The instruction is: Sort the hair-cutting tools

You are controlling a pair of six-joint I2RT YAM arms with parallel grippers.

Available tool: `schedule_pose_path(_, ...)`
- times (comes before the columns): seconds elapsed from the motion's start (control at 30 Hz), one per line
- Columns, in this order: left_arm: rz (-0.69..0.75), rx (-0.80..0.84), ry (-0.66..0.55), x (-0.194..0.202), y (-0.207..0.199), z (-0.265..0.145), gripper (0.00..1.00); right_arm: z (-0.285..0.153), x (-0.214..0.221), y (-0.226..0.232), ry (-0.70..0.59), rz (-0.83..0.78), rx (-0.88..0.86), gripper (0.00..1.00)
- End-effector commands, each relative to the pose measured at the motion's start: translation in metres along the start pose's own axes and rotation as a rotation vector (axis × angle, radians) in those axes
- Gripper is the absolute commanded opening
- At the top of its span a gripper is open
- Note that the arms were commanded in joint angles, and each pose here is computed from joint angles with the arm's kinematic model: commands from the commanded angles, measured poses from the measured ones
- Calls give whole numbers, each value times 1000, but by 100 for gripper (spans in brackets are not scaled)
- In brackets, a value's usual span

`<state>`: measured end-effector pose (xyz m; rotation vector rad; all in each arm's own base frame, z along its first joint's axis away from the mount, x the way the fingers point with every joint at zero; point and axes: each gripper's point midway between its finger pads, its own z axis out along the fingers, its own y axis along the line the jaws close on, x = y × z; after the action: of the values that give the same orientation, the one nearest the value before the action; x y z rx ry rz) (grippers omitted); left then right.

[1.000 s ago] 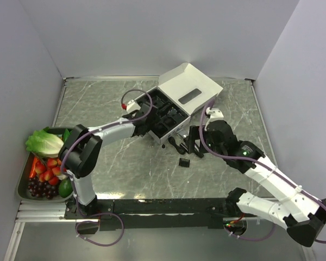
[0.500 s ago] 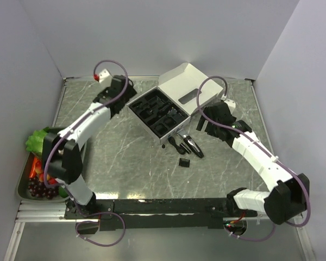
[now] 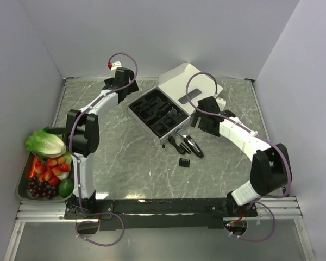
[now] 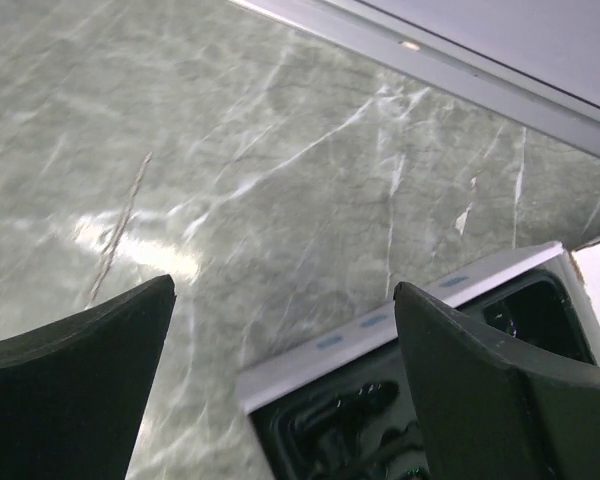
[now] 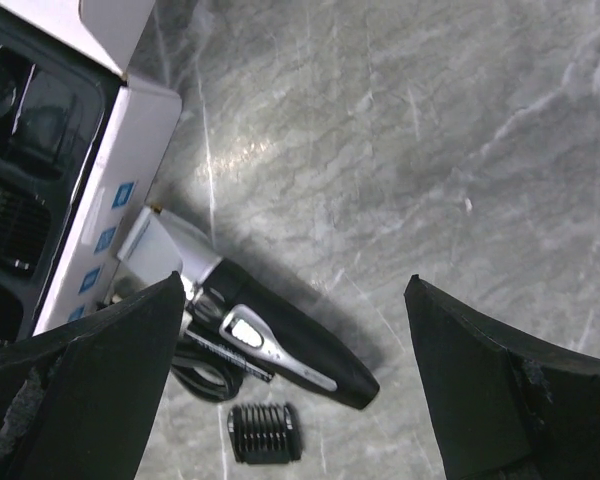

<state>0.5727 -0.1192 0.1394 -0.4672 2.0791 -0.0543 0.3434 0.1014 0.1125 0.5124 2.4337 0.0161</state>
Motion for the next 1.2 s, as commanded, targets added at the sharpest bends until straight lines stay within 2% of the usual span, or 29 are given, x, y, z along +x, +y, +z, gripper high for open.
schedule_pose_path(0.0,37,117,-72,-31,-21,16,97,6,-21,13,-39,63,-4,100)
schedule_pose_path(0.17,29,184,-48,-24,-33,29,97,24,-17,25,2,67,-4,100)
schedule_pose_path(0.4,-35,237,22,7,-40,42,97,37,-16,35,37,70,-4,100)
schedule_pose_path(0.63,-90,262,85,38,-31,42,97,49,-13,38,58,62,23,100)
schedule_pose_path(1.0,-139,326,94,52,-25,27,97,66,-9,42,87,58,51,100)
schedule_pose_path(1.17,-176,349,68,44,-25,15,96,69,-16,49,79,45,34,100)
